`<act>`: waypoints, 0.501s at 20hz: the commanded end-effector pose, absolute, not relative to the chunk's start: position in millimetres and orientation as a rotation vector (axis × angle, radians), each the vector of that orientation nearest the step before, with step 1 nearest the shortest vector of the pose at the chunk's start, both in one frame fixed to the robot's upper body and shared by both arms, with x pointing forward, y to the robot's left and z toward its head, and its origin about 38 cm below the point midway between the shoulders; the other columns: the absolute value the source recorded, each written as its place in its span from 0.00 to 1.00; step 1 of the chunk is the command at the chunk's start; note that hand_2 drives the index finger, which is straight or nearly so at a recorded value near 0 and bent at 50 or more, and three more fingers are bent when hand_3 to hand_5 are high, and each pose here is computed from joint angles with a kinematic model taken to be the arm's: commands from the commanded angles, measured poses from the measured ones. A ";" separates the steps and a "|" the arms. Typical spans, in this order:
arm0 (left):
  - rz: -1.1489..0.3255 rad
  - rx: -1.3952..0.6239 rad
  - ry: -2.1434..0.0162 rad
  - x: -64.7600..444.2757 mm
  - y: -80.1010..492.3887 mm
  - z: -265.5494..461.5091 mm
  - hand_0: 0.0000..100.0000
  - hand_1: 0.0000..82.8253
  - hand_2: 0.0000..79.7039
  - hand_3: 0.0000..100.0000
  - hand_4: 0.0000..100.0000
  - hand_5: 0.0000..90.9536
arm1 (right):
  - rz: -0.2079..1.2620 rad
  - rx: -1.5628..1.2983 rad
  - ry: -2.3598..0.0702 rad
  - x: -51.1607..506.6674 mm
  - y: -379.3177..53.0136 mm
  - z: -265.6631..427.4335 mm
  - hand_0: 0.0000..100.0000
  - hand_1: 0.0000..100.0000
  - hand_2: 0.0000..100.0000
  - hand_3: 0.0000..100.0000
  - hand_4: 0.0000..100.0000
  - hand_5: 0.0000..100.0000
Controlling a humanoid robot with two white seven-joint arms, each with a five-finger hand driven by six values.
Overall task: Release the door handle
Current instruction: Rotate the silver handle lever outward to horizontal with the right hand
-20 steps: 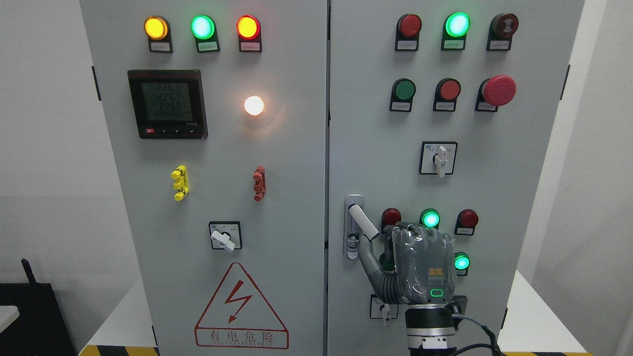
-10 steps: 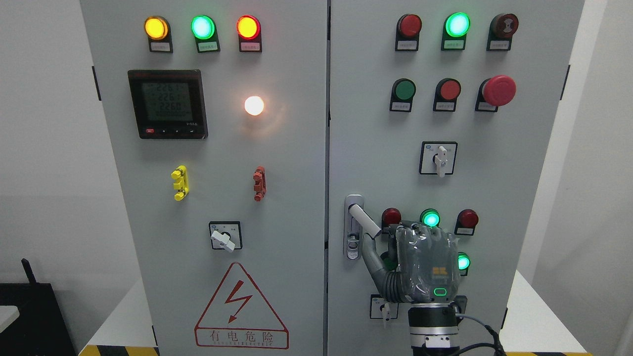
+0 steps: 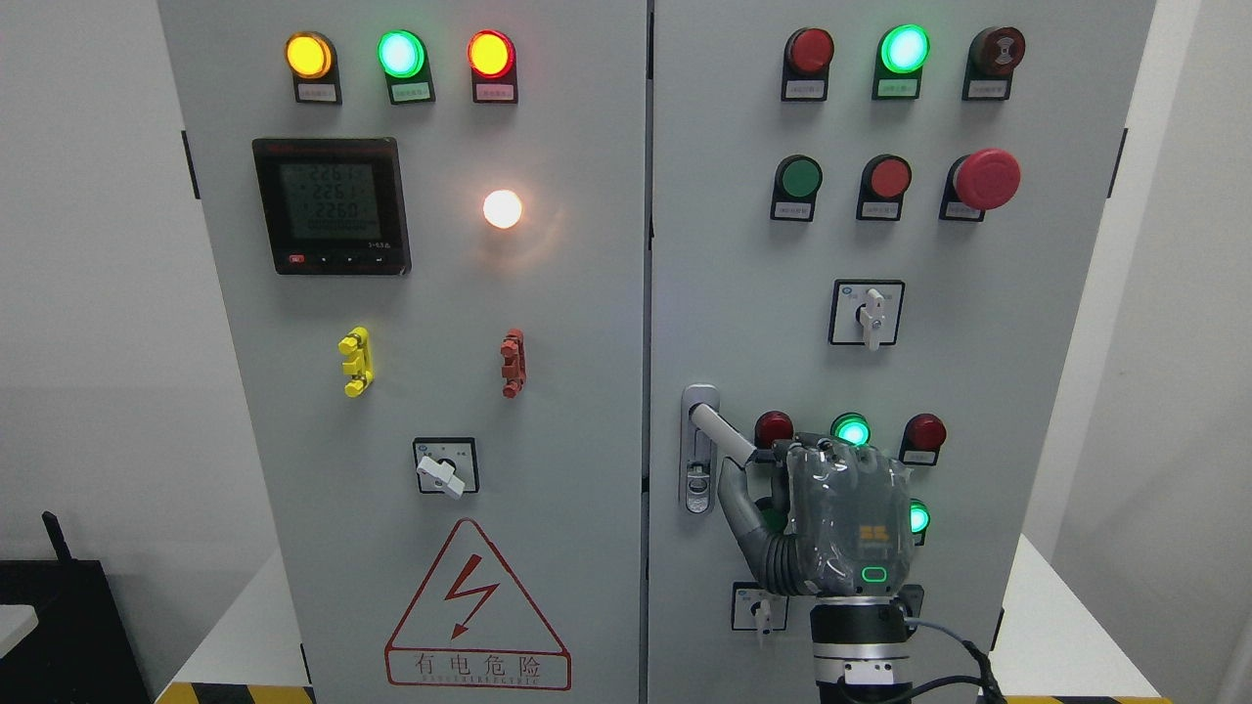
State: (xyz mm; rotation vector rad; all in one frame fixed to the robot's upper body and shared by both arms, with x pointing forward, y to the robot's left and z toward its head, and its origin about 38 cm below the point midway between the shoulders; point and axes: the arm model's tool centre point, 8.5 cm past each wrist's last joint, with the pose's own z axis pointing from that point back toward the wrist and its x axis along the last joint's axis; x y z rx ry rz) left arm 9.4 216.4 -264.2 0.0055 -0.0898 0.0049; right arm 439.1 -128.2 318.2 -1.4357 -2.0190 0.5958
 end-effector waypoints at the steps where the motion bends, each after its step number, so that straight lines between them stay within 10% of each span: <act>1: 0.003 0.005 -0.083 12.2 216.2 -263.8 0.12 0.47 0.00 0.00 0.00 0.00 | 0.579 -1.447 -2.016 440.8 -132.8 323.0 0.54 0.41 1.00 1.00 1.00 0.97; 10: 0.003 0.004 -0.083 12.2 216.1 -263.8 0.12 0.47 0.00 0.00 0.00 0.00 | 0.579 -1.447 -2.016 440.8 -132.8 323.0 0.53 0.40 1.00 1.00 1.00 0.97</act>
